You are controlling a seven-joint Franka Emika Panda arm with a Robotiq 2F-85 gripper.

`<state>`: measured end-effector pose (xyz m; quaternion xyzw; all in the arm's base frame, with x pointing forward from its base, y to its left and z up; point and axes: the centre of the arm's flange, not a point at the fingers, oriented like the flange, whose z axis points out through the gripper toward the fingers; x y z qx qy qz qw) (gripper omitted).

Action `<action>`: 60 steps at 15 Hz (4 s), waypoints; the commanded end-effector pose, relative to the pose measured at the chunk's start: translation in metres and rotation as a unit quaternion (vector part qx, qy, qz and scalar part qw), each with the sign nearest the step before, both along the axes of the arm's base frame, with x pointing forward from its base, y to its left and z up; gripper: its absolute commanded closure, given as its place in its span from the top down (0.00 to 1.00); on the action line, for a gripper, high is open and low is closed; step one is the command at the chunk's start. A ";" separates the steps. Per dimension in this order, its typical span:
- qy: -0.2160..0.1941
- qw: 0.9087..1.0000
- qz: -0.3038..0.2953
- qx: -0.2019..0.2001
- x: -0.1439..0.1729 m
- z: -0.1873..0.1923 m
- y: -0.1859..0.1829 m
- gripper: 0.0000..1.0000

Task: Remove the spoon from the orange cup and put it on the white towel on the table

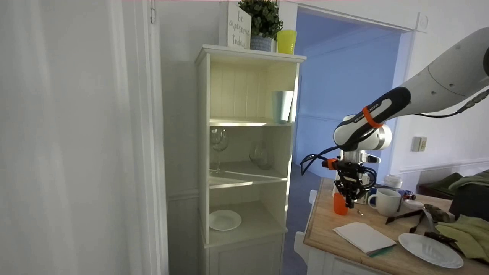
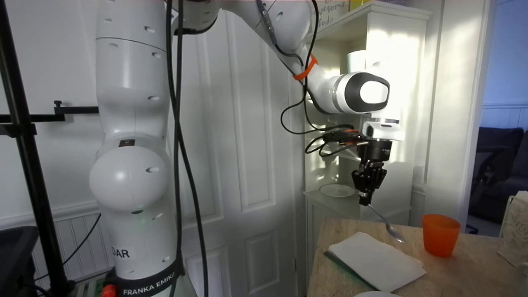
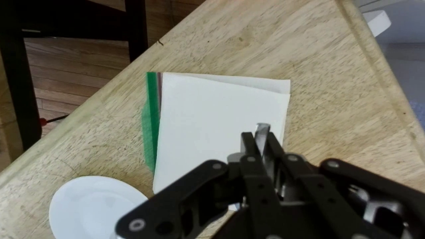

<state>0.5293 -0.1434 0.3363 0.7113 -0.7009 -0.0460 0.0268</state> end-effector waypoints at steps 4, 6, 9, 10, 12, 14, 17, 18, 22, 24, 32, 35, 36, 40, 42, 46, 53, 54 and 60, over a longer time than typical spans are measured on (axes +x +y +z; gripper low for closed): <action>-0.002 1.000 0.000 0.000 -0.002 0.002 0.001 0.10; -0.003 1.000 0.000 0.001 -0.003 0.003 0.001 0.10; -0.004 1.000 -0.005 -0.018 -0.007 0.000 0.007 0.04; -0.005 1.000 -0.010 -0.029 -0.009 -0.003 0.009 0.04; -0.004 0.999 -0.019 -0.049 -0.013 -0.005 0.013 0.04; -0.012 0.997 -0.028 -0.074 -0.017 -0.010 0.017 0.04; -0.025 0.994 -0.035 -0.099 -0.024 -0.021 0.023 0.03; -0.026 0.994 -0.033 -0.106 -0.027 -0.025 0.025 0.03; -0.030 0.992 -0.030 -0.122 -0.036 -0.041 0.031 0.03; -0.030 0.991 -0.034 -0.126 -0.039 -0.046 0.035 0.04; -0.046 0.989 -0.021 -0.136 -0.045 -0.072 0.056 0.04; -0.053 0.989 -0.013 -0.137 -0.046 -0.079 0.059 0.04; -0.054 0.989 -0.012 -0.137 -0.046 -0.081 0.059 0.04; -0.054 0.989 -0.006 -0.135 -0.046 -0.085 0.059 0.07; -0.053 0.989 -0.003 -0.134 -0.046 -0.085 0.058 0.34; -0.056 0.990 -0.002 -0.129 -0.047 -0.073 0.057 0.55; -0.059 0.992 0.079 -0.076 -0.054 -0.014 0.043 0.99; -0.059 0.991 0.108 -0.060 -0.057 -0.003 0.039 1.00; -0.067 0.958 0.275 -0.041 -0.075 0.046 0.018 1.00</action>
